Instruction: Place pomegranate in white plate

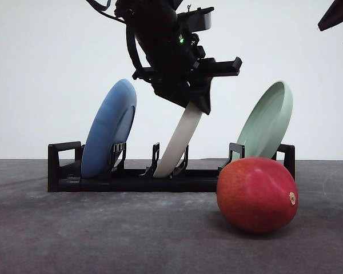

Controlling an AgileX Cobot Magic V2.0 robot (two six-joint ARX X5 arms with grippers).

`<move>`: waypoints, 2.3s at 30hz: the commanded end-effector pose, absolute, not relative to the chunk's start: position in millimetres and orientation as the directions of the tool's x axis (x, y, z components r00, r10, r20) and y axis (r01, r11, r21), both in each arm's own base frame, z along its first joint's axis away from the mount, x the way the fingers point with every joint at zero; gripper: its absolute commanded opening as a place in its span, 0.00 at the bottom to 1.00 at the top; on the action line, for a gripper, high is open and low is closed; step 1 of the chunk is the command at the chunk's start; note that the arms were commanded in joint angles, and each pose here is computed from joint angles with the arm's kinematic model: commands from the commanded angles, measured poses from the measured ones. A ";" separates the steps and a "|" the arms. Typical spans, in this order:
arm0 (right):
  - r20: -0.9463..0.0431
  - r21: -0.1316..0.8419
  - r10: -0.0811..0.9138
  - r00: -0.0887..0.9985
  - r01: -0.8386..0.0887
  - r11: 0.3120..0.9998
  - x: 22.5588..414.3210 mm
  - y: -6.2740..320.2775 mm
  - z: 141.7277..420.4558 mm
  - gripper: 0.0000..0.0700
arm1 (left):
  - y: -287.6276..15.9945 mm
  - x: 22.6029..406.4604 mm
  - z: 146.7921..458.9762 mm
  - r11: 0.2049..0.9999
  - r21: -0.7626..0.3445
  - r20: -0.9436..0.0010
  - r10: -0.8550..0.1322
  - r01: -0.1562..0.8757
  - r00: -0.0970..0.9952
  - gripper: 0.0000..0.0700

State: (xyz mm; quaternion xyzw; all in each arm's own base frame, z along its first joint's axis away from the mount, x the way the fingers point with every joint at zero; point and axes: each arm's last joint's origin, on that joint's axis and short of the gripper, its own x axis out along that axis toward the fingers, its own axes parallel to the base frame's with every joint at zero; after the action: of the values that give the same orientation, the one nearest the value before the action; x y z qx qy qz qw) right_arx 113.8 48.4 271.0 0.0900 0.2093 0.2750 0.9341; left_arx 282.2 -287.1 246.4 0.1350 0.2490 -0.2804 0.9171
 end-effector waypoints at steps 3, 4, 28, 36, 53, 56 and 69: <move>-0.320 0.270 0.560 0.764 -0.493 0.827 113.7 49.1 277.0 0.48 | -294.1 283.8 244.6 0.820 0.071 -0.531 -0.452 0.569 0.717 0.01; -0.320 0.270 0.560 0.764 -0.493 0.827 113.7 49.1 277.0 0.48 | -294.0 283.7 244.7 0.824 0.059 -0.531 -0.452 0.563 0.717 0.01; -0.320 0.270 0.560 0.764 -0.493 0.827 113.7 49.1 277.0 0.48 | -267.3 255.3 318.1 0.773 -0.272 -0.400 -0.632 0.573 0.663 0.01; -0.321 0.270 0.560 0.764 -0.493 0.827 113.8 49.1 277.0 0.48 | -249.7 230.1 343.4 0.697 -0.398 -0.388 -0.717 0.597 0.579 0.01; -0.327 0.272 0.559 0.762 -0.490 0.828 113.6 49.0 276.3 0.48 | -157.9 130.4 290.0 0.506 -0.516 -0.004 -0.808 0.691 0.589 0.01; -0.326 0.274 0.559 0.762 -0.490 0.828 113.6 49.0 276.4 0.48 | -149.6 122.8 271.8 0.518 -0.468 0.001 -0.810 0.716 0.586 0.01; -0.329 0.270 0.550 0.768 -0.481 0.834 113.8 48.8 276.1 0.48 | -161.4 118.4 225.8 0.431 0.250 -0.279 -0.825 0.867 0.491 0.01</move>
State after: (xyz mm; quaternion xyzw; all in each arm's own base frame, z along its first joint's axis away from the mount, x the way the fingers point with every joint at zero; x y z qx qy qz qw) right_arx 113.8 48.2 270.5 0.0893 0.2115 0.2710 0.9348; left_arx 119.2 -157.5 226.1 0.0910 0.1099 -0.4830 0.8639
